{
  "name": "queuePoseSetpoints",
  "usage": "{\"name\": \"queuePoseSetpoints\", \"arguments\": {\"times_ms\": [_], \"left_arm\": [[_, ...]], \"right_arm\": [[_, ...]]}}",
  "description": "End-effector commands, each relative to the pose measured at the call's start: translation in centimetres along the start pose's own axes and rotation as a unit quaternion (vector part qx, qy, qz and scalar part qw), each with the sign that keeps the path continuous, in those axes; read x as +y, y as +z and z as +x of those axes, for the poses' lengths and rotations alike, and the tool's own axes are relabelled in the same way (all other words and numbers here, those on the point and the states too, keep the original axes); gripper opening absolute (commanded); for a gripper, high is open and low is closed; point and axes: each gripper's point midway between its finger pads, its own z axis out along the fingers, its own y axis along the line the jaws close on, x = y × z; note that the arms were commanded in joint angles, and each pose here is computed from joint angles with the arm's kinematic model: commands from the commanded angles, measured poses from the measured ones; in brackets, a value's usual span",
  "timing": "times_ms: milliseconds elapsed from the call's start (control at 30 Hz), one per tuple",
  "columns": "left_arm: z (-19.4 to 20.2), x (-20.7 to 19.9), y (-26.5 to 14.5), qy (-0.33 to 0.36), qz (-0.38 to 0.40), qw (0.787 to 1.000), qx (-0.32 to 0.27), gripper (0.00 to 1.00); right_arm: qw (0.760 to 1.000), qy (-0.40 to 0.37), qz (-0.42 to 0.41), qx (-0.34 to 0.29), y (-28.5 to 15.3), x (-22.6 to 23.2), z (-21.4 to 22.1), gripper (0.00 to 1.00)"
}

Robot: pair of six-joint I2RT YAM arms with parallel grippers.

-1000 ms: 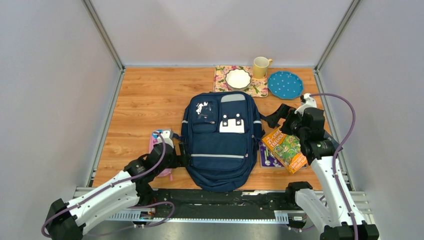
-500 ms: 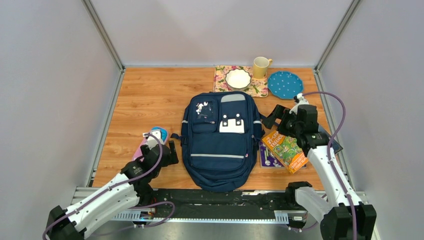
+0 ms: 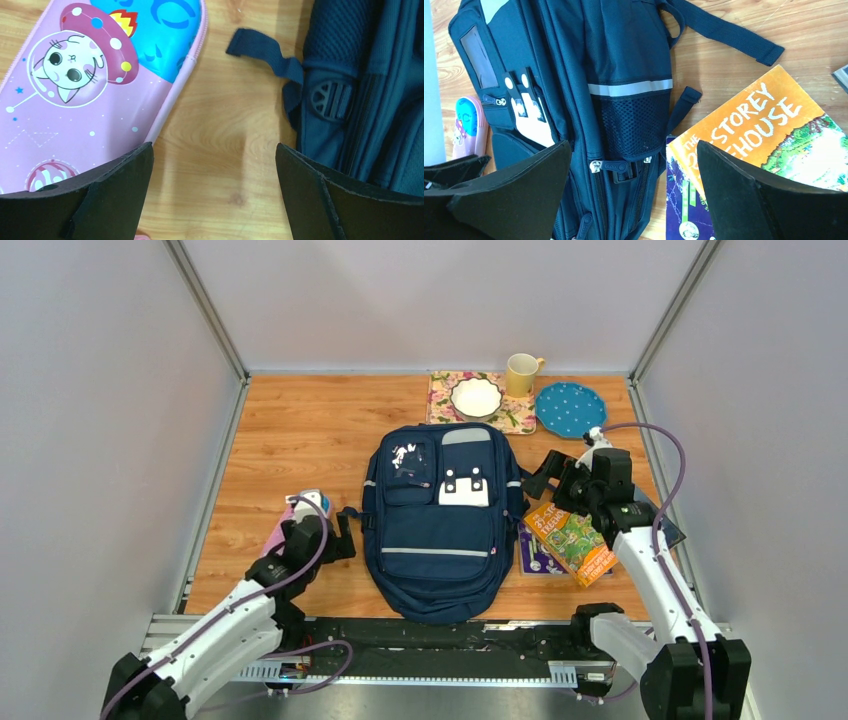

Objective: Pack the student bag
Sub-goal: Adjust the stationery at the center of the board, then adjust the student bag at the center of the board.

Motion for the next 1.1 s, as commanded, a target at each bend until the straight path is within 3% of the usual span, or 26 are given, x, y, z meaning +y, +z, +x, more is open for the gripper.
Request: {"name": "queuePoseSetpoints", "arguments": {"times_ms": [0,167,367,533,800,933,1067], "left_arm": [[-1.4,-0.2,0.8,-0.026,0.031,0.999,-0.009,0.99],[-0.7,0.3,1.1,-0.029,0.033,0.999,0.01,0.99],[0.2,-3.6,-0.1,-0.049,0.145,0.988,0.035,0.99],[1.0,-3.9,-0.7,-0.066,0.153,0.985,0.039,0.99],[2.3,1.7,0.2,-0.058,0.007,0.998,0.033,0.99],[0.9,0.9,0.8,-0.065,0.026,0.997,0.033,0.99],[-1.3,1.1,0.9,-0.049,0.01,0.999,0.016,0.99]], "right_arm": [[0.999,-0.002,-0.034,0.001,-0.4,1.7,-0.7,1.0],[1.0,-0.006,-0.024,0.009,-0.5,1.3,-0.4,1.0],[0.999,-0.003,-0.03,0.012,-0.3,1.6,-0.4,1.0],[1.0,0.0,-0.023,0.014,0.0,1.3,-0.5,1.0],[0.999,0.009,-0.035,0.039,1.1,1.3,0.4,1.0],[0.998,0.004,0.004,0.057,2.1,-0.6,1.2,1.0],[0.996,0.007,-0.013,0.082,2.8,-0.2,2.0,1.0]]}}
